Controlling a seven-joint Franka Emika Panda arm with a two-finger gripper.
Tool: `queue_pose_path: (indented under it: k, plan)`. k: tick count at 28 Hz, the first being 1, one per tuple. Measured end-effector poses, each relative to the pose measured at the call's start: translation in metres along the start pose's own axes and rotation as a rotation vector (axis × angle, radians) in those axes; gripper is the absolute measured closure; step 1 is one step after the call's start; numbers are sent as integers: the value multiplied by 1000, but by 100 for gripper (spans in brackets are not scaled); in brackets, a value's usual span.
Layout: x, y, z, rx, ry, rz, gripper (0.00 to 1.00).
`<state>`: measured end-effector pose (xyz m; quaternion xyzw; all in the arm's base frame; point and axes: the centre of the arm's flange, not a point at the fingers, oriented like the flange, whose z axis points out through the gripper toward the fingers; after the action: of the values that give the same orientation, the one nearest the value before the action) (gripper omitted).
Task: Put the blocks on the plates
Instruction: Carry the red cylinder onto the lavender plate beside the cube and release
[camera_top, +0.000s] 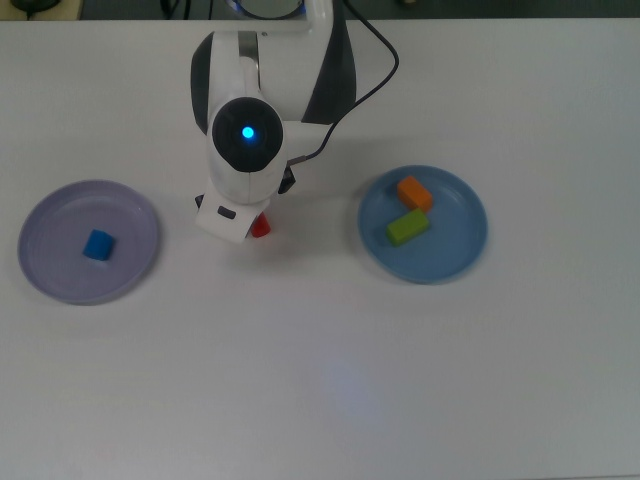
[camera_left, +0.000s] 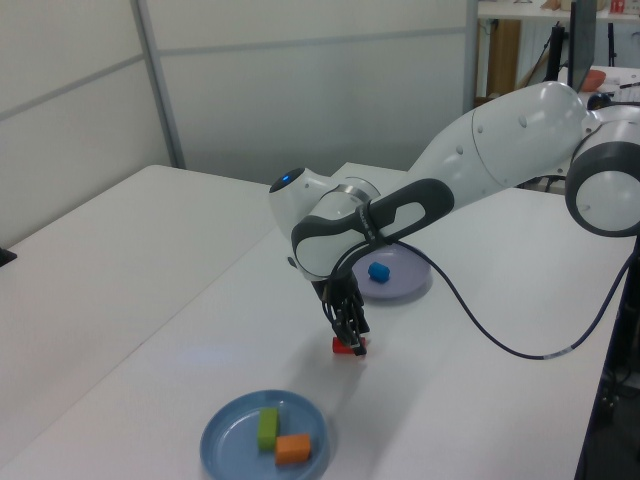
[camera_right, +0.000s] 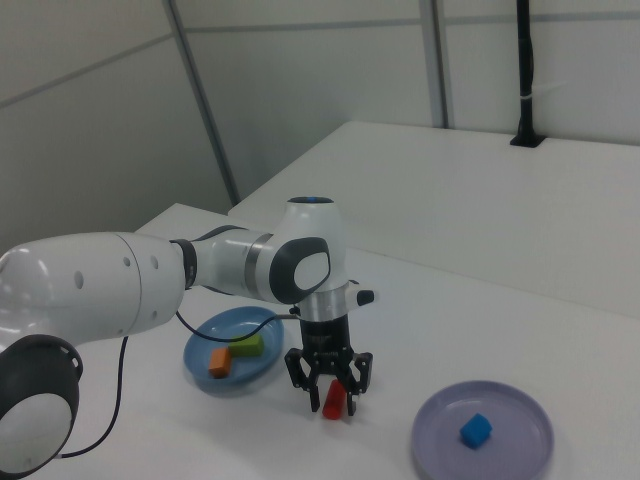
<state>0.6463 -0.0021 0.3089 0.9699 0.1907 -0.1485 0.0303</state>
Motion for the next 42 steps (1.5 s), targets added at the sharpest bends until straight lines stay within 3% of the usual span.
queue_pose_path:
  k: [8, 11, 16, 22, 30, 34, 42]
  plan:
    - [6, -2, 6, -10, 13, 18, 51]
    - [6, 0, 5, -12, 16, 26, 67]
    - [-4, 21, -14, -21, 48, 70, 67]
    - [-44, 81, -42, -22, 100, 149, 67]
    - [-82, 139, -36, -3, 104, 182, 67]
    - [-92, 156, -28, 8, 98, 199, 67]
    - [-92, 166, -12, 28, 91, 216, 67]
